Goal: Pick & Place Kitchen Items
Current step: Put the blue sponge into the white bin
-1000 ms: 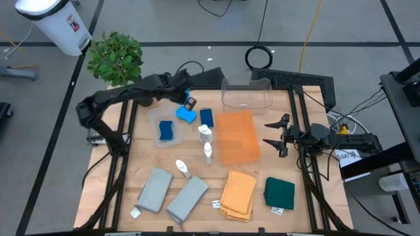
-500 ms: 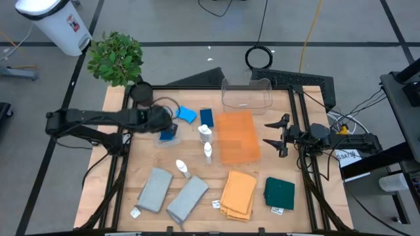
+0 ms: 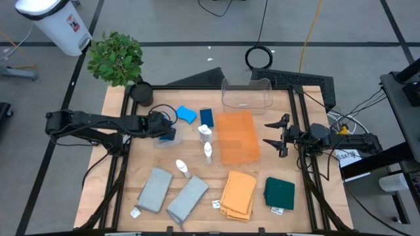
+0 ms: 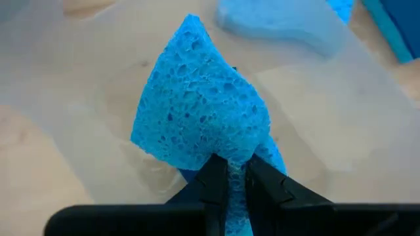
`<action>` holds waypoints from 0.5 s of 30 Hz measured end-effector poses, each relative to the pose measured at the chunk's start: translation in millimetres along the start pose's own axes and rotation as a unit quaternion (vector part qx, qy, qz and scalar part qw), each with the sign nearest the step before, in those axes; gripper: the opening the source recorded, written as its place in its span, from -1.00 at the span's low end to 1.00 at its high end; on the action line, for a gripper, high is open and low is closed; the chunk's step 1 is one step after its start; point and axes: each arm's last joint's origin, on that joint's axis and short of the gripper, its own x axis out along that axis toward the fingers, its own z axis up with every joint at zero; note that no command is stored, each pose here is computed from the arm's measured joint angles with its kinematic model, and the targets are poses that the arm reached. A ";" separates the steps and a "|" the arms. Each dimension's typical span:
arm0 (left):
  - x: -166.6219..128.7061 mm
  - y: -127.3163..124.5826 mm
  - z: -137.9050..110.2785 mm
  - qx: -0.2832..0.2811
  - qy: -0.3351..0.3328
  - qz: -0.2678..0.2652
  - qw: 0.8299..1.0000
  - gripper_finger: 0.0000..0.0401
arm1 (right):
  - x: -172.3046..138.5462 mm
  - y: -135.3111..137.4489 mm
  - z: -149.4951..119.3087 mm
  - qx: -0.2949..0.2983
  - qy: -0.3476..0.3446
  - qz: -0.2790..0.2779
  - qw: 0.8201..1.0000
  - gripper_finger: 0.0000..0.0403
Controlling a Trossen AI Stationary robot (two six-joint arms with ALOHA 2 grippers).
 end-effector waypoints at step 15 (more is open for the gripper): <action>2.3 4.4 4.2 0.030 0.011 0.007 0.999 0.26 | 0.0 0.0 -0.1 0.000 0.000 0.000 1.000 0.39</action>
